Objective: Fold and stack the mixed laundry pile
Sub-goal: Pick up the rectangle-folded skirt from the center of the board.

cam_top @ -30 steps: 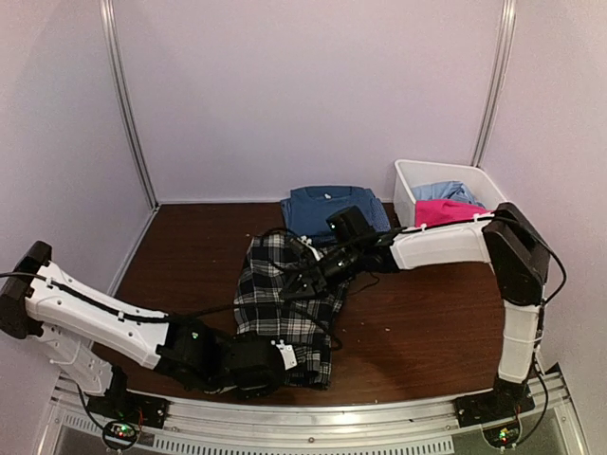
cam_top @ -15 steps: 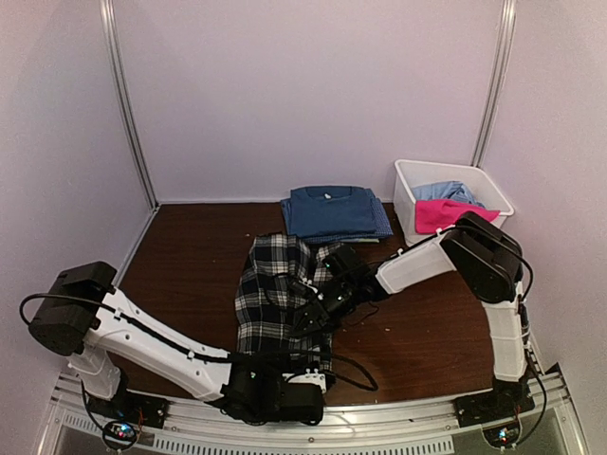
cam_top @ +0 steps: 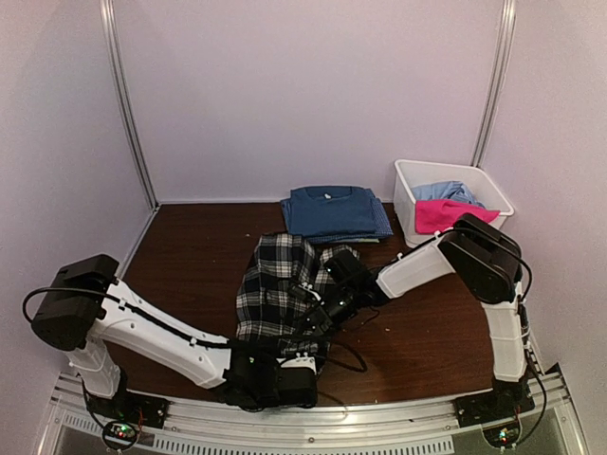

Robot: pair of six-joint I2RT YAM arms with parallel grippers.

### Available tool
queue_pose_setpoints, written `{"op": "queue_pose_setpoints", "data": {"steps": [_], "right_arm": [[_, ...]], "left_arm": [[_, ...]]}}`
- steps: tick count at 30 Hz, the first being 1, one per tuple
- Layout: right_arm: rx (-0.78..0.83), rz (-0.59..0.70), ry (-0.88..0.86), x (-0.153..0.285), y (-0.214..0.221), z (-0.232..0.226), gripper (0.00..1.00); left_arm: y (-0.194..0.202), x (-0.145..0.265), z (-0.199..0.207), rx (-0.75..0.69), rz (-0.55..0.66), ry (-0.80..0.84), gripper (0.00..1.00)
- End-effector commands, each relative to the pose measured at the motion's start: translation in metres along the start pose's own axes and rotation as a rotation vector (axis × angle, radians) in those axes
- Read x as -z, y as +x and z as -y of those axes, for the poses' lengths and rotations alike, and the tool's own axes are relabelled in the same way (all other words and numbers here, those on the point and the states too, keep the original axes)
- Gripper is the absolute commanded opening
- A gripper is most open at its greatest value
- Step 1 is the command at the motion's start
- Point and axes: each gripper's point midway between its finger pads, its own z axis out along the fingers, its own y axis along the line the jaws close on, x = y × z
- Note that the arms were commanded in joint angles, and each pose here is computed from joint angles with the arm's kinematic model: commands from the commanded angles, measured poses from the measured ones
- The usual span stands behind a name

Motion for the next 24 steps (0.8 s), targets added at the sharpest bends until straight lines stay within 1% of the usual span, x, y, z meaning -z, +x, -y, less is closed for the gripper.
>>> {"op": "queue_pose_setpoints", "data": {"steps": [1, 4, 5, 6, 9, 12, 15, 19, 22, 24], "right_arm": [[-0.096, -0.082, 0.036, -0.012, 0.033, 0.021, 0.25], [-0.072, -0.059, 0.031, -0.006, 0.018, 0.008, 0.27], [-0.061, -0.043, 0.030, -0.001, 0.010, 0.002, 0.29], [-0.054, -0.025, 0.030, 0.005, 0.001, -0.004, 0.30], [-0.025, 0.057, 0.025, 0.033, -0.035, -0.026, 0.42], [-0.012, 0.151, 0.057, 0.070, -0.069, -0.036, 0.44], [-0.005, 0.206, 0.127, 0.096, -0.092, -0.027, 0.47], [0.028, 0.189, 0.229, 0.101, -0.114, -0.010, 0.52], [0.058, 0.190, 0.275, 0.096, -0.130, 0.002, 0.61], [0.068, 0.154, 0.345, 0.088, -0.129, 0.020, 0.64]], "left_arm": [[-0.009, 0.015, -0.011, -0.008, 0.063, 0.050, 0.16], [-0.015, 0.028, -0.007, -0.014, 0.107, 0.139, 0.02], [-0.017, 0.033, -0.004, -0.022, 0.119, 0.177, 0.00], [-0.018, 0.038, -0.001, -0.030, 0.130, 0.217, 0.00], [-0.018, 0.052, 0.006, -0.048, 0.136, 0.322, 0.00], [-0.015, 0.068, 0.012, -0.066, 0.128, 0.423, 0.00], [-0.021, 0.091, 0.011, -0.053, 0.140, 0.519, 0.00], [-0.024, 0.116, 0.008, -0.034, 0.146, 0.619, 0.00], [-0.022, 0.127, 0.007, -0.038, 0.123, 0.665, 0.00], [-0.022, 0.134, 0.006, -0.035, 0.116, 0.695, 0.00]]}}
